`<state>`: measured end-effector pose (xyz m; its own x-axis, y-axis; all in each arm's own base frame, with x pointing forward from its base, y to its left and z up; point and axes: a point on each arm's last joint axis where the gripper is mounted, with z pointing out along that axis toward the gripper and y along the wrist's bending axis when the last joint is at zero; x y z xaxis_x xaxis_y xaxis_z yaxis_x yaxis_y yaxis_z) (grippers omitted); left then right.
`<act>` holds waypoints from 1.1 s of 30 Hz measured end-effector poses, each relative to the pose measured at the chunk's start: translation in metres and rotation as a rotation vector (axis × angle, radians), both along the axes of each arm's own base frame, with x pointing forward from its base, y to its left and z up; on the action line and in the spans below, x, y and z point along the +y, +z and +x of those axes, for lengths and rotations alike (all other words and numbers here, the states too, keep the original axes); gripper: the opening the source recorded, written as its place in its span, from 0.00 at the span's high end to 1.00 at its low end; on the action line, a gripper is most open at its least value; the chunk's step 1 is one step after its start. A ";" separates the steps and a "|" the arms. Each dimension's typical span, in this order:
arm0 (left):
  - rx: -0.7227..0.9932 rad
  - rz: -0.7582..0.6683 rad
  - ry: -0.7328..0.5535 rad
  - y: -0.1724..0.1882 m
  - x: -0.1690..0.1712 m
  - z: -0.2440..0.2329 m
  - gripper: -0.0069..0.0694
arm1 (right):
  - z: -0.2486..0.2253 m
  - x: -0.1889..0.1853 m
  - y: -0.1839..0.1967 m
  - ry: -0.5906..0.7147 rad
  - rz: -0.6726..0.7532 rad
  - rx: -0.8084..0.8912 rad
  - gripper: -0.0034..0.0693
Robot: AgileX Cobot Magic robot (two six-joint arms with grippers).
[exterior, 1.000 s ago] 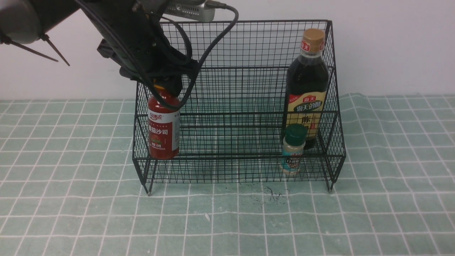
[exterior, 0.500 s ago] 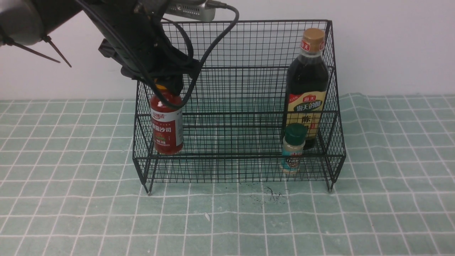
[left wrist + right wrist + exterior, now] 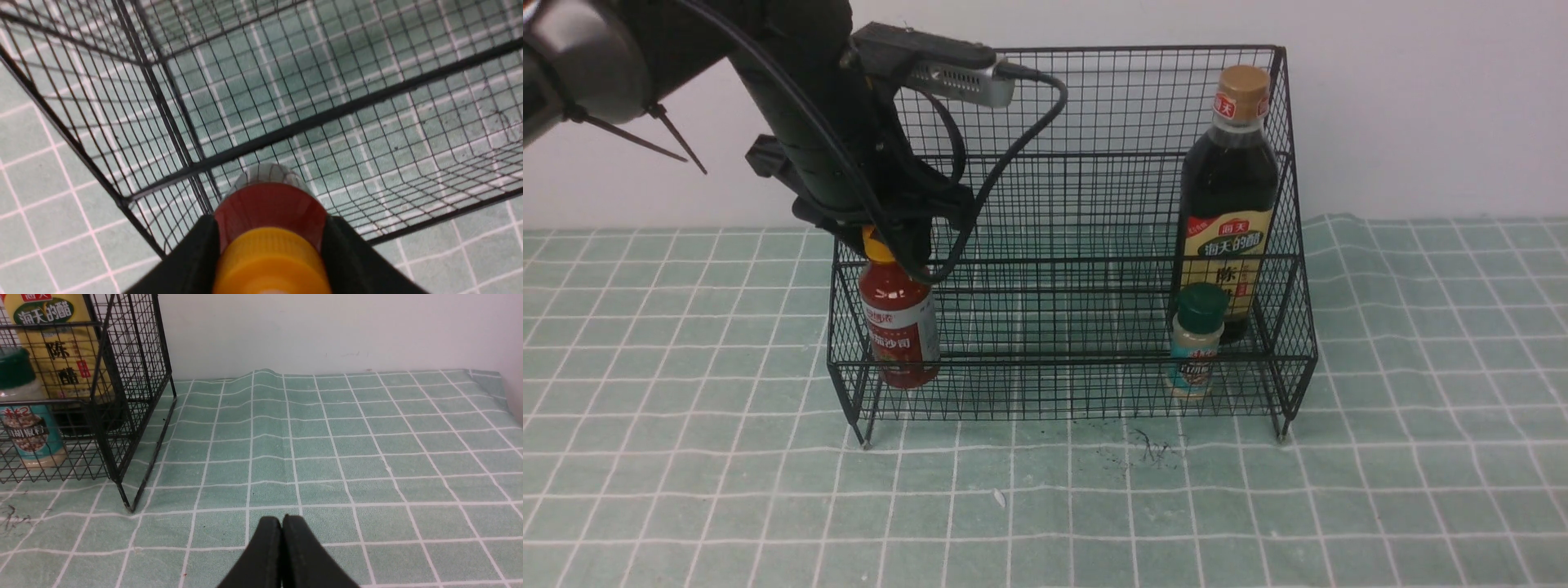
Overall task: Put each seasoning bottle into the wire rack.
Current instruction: Use the left arm to put the condiment bottle back on the shelf
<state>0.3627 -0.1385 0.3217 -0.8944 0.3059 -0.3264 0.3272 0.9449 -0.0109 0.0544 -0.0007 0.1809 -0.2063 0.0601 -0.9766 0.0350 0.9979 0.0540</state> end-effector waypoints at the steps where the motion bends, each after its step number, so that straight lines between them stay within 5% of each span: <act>1: 0.007 0.003 0.000 -0.002 0.000 0.000 0.53 | 0.000 0.000 0.000 0.000 0.000 0.000 0.97; 19: 0.094 -0.006 0.002 -0.036 -0.008 0.013 0.53 | 0.000 0.000 0.000 0.000 0.000 0.000 0.97; 27: 0.011 -0.041 0.006 -0.010 -0.012 0.020 0.29 | 0.000 0.000 0.000 0.000 0.000 0.000 0.97; 30: -0.062 -0.070 0.009 0.020 -0.008 0.009 0.33 | 0.000 0.000 0.000 0.000 0.000 0.000 0.97; 33: -0.142 -0.089 0.010 0.054 0.002 -0.014 0.49 | 0.000 0.000 0.000 0.000 0.000 0.000 0.97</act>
